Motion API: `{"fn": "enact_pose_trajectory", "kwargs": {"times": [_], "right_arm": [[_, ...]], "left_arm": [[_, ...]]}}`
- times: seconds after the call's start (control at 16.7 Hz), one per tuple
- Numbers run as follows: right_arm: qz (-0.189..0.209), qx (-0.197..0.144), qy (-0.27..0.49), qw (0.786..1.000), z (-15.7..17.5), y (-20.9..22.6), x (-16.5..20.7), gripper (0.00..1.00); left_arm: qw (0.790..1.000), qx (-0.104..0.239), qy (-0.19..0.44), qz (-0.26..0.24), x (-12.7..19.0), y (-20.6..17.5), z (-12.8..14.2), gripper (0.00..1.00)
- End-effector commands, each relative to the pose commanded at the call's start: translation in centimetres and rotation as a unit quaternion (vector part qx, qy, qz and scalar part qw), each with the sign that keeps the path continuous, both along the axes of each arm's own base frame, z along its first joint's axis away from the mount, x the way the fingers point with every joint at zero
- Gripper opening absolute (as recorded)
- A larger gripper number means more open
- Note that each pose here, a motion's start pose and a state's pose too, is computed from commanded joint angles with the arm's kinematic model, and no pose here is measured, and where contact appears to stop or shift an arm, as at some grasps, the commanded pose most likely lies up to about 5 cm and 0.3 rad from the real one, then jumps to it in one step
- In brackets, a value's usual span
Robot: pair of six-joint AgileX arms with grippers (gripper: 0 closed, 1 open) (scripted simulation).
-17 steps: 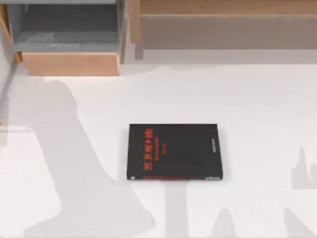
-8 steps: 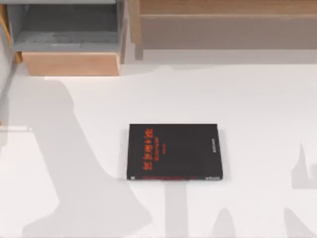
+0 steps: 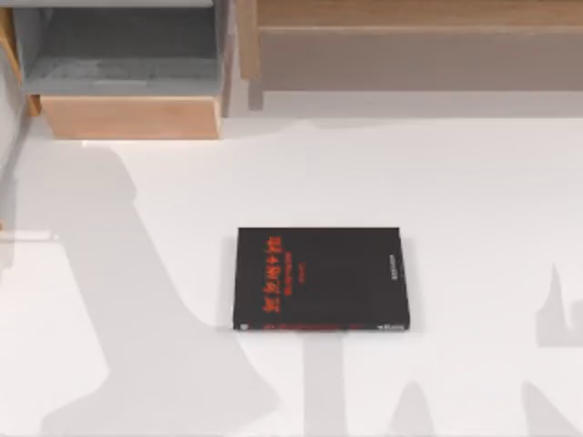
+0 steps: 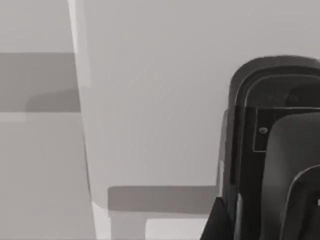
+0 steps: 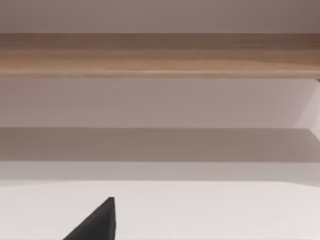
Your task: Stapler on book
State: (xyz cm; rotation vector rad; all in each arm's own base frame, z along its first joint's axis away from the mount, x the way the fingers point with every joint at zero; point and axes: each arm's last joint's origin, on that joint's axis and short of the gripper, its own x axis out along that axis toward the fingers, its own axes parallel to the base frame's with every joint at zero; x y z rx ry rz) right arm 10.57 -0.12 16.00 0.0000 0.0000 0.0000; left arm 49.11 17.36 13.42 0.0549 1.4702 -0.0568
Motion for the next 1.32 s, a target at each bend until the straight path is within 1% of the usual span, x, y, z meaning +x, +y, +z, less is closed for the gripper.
{"fn": "enact_pose_trajectory", "kwargs": {"times": [0.12, 0.18, 0.72, 0.84, 0.96, 1.14, 1.32], "right_arm": [[0.0, 0.0, 0.0, 1.0, 0.0, 0.0, 0.0, 1.0], [0.0, 0.0, 0.0, 1.0, 0.0, 0.0, 0.0, 1.0], [0.0, 0.0, 0.0, 1.0, 0.0, 0.0, 0.0, 1.0], [0.0, 0.0, 0.0, 1.0, 0.0, 0.0, 0.0, 1.0], [0.0, 0.0, 0.0, 1.0, 0.0, 0.0, 0.0, 1.0], [0.0, 0.0, 0.0, 1.0, 0.0, 0.0, 0.0, 1.0], [0.0, 0.0, 0.0, 1.0, 0.0, 0.0, 0.0, 1.0]], "left_arm": [[1.0, 0.0, 0.0, 0.0, 0.0, 0.0, 0.0, 0.02], [1.0, 0.0, 0.0, 0.0, 0.0, 0.0, 0.0, 0.0], [1.0, 0.0, 0.0, 0.001, 0.0, 0.1, 0.0, 0.0], [1.0, 0.001, -0.007, 0.011, -0.3, 0.3, 1.2, 0.0], [0.999, -0.001, -0.012, 0.033, -0.9, 0.4, 2.9, 0.0], [0.997, 0.002, -0.035, 0.075, -1.8, -0.2, 6.5, 0.0], [0.992, 0.004, -0.066, 0.111, -2.5, -2.5, 10.4, 0.0]]}}
